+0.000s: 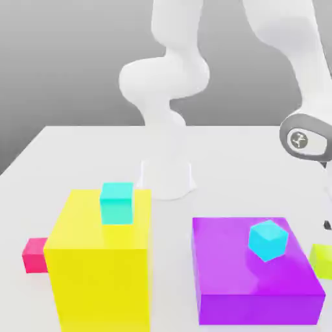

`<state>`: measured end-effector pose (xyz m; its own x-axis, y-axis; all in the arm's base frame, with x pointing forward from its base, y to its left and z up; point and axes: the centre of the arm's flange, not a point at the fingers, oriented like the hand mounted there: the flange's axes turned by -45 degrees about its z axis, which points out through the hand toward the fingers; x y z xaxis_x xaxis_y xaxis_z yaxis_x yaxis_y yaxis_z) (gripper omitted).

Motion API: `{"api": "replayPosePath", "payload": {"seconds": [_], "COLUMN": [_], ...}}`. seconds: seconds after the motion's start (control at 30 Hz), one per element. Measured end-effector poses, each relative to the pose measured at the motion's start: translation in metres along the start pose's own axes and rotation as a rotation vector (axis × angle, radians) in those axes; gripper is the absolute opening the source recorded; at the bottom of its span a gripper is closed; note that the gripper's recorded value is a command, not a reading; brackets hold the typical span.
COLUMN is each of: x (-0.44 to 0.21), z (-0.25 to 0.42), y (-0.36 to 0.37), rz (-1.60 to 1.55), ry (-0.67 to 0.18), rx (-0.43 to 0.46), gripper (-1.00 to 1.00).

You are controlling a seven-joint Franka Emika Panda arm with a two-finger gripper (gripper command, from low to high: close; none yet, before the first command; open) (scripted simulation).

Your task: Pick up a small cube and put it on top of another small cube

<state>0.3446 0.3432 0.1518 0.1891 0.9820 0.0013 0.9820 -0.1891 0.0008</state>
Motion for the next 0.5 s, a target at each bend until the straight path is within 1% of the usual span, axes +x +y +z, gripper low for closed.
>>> {"api": "replayPosePath", "payload": {"seconds": [0.03, 0.27, 0.43, 0.5], "x": [0.000, -0.001, -0.002, -0.015], "z": [0.013, 0.016, -0.038, -0.062], "y": [-0.001, -0.001, 0.000, 0.010], "rz": [-0.001, -0.002, 0.004, 0.058], "ry": [0.000, -0.002, -0.002, 0.000], "rx": [0.000, 0.001, 0.001, 0.004], "gripper": [-1.00, -1.00, -1.00, -1.00]}}
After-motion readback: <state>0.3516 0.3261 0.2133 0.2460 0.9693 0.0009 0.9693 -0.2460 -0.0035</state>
